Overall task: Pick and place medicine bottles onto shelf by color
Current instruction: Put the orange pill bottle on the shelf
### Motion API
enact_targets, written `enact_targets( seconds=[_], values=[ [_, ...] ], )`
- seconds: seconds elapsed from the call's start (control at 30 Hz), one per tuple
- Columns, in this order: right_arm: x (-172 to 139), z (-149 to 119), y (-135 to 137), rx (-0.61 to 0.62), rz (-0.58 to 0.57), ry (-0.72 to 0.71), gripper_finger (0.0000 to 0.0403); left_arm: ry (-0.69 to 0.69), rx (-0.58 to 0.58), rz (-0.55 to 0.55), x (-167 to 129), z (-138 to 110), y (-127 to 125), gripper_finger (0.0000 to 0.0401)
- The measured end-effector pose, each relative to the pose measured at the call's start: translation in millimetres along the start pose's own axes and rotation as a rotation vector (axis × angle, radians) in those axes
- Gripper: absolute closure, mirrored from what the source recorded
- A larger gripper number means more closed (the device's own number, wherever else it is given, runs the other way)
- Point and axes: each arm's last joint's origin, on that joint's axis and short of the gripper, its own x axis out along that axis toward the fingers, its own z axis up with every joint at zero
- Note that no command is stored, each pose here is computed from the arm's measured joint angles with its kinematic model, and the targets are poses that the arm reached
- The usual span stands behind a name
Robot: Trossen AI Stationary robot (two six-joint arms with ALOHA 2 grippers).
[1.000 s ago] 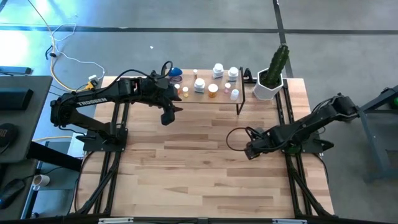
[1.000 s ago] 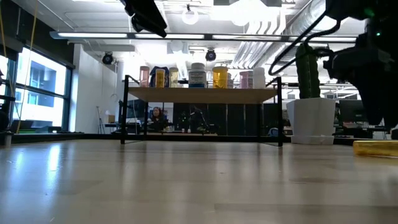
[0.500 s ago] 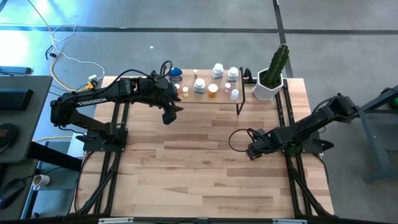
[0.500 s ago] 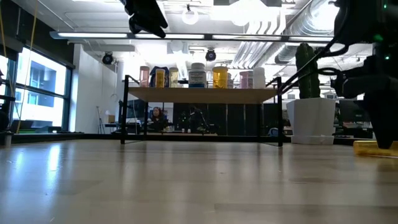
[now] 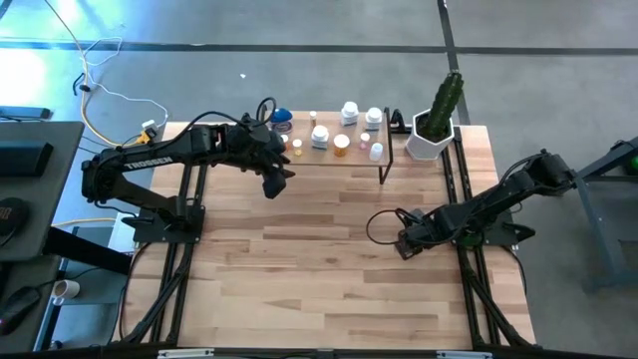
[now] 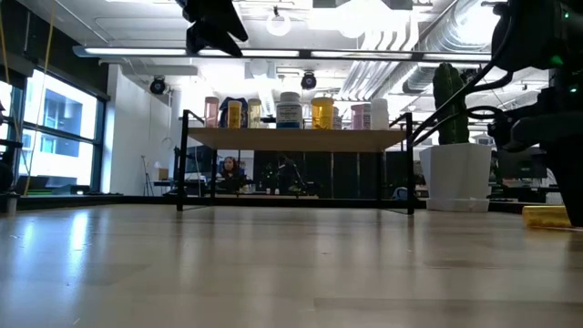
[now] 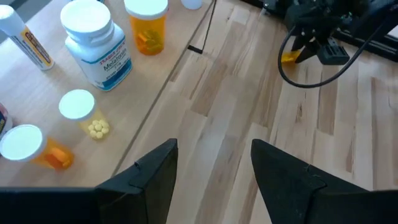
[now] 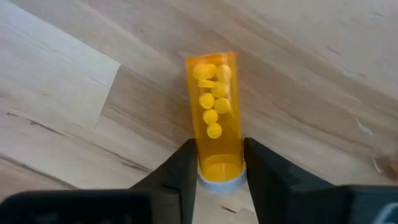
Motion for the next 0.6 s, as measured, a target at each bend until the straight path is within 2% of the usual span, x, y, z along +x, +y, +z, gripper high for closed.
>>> enact_targets(
  seconds=[0.13,0.33,0.6],
  values=[
    [-0.2,0.1,2.3,-0.028,0.024,0.009,0.0313,0.012,-0.018,-0.004,4.9,0.2,-0.2,0.0206],
    [-7.9,0.8,11.6,-0.118,0.072,0.025,0.0316,0.028,-0.116,-0.014,9.6,-0.1,-0.7,0.0206],
    [-28.9,4.7,31.5,-0.266,0.161,-0.005,0.0317,0.063,-0.223,-0.120,9.9,-0.6,-3.9,0.0206]
  ],
)
